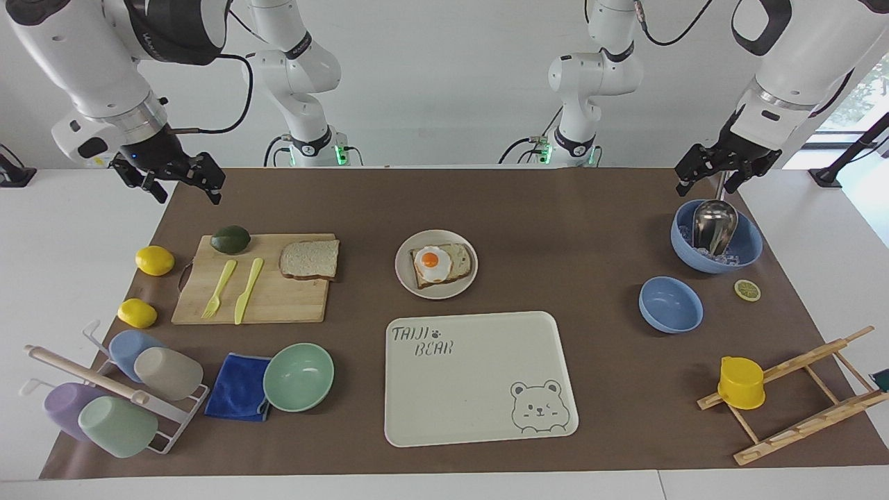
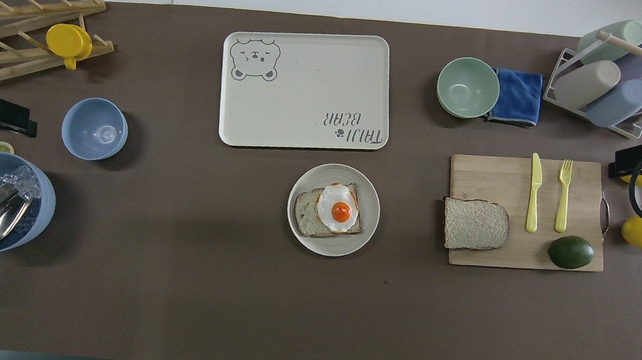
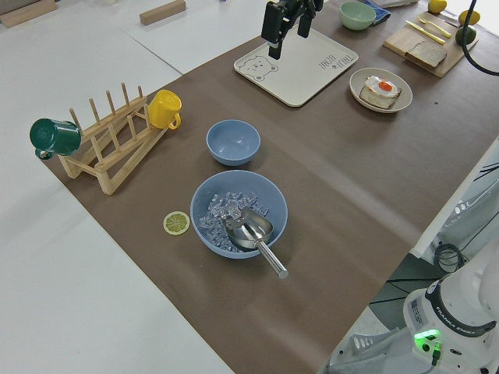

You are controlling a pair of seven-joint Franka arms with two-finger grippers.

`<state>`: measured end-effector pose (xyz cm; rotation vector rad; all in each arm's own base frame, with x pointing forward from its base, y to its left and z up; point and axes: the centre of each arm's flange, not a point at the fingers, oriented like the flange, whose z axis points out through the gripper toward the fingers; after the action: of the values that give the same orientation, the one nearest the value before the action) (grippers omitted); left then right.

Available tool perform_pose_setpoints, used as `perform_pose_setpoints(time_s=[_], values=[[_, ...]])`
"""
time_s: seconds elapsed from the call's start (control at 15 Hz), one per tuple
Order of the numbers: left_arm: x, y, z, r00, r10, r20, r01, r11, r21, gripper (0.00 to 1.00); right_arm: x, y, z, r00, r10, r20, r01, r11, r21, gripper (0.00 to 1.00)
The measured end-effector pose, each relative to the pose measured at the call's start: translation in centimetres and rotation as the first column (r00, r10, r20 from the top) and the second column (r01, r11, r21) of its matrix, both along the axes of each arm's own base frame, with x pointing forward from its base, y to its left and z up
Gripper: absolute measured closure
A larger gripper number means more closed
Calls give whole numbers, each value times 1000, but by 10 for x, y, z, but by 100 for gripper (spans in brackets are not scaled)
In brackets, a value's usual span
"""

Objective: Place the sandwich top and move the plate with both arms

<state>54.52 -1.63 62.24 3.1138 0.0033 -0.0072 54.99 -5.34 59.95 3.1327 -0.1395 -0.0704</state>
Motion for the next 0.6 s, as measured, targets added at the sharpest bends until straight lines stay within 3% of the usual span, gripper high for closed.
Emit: perform_pose_setpoints(time_s=[0.6], values=[[0, 0, 0, 1000, 0, 0, 0, 1000, 0, 0, 0, 1, 0, 1000, 0, 0, 0, 1000, 0, 0]])
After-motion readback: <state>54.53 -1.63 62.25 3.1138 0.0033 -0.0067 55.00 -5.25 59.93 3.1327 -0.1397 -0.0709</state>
